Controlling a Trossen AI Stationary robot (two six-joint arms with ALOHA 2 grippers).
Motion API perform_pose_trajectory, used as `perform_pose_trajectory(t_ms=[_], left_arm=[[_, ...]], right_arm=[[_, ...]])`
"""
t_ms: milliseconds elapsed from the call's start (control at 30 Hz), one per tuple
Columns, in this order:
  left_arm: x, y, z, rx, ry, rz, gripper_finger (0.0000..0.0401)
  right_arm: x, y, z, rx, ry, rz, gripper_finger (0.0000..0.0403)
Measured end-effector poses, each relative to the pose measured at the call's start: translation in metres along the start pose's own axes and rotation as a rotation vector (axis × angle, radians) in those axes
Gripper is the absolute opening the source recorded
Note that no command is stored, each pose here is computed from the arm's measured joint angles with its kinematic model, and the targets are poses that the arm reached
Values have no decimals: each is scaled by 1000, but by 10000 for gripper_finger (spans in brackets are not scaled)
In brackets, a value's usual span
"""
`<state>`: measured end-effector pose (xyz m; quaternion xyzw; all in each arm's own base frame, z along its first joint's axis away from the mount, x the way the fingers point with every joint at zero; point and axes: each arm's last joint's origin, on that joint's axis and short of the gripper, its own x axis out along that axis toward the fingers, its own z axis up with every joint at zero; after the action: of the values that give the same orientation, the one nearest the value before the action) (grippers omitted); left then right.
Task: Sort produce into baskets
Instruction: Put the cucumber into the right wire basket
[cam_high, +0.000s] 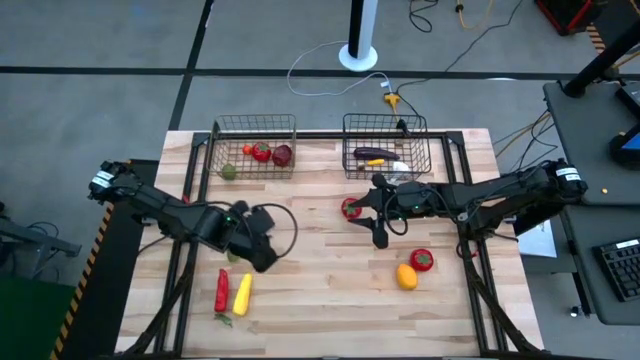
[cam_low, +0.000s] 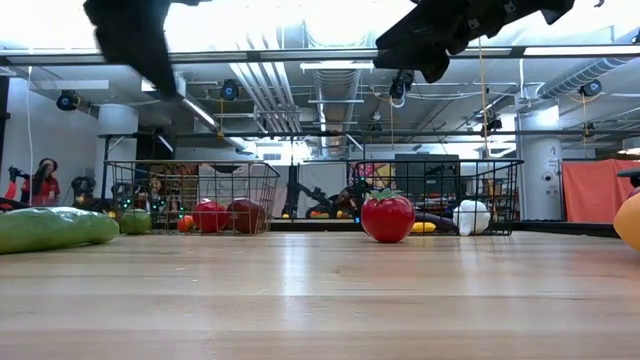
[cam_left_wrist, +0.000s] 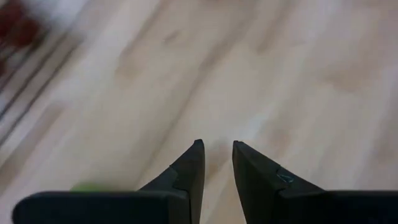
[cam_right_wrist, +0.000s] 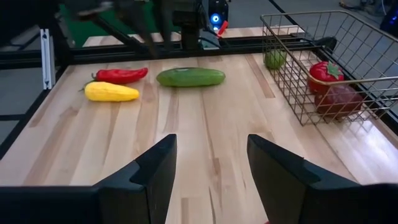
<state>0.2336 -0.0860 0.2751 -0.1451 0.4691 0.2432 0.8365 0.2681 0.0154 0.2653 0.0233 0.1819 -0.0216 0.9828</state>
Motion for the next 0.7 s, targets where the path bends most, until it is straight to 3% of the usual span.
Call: perform_pose_trajectory(t_ms=[100, 233, 367, 567, 700], left_arm=[[-1, 10, -7, -75, 55, 106, 66], [-3, 19, -15, -112, 203, 159, 65], [-4, 31, -18, -137, 256, 241, 50], [-2, 41, -11, -136, 183, 161, 5], [-2, 51, -8, -112, 134, 101, 7]], right_arm=[[0, 0, 0, 0, 0, 0, 189], [0, 0, 0, 0, 0, 0, 189], [0, 0, 0, 0, 0, 0, 189], [0, 0, 0, 0, -4, 0, 189], [0, 0, 0, 4, -4, 0, 189]])
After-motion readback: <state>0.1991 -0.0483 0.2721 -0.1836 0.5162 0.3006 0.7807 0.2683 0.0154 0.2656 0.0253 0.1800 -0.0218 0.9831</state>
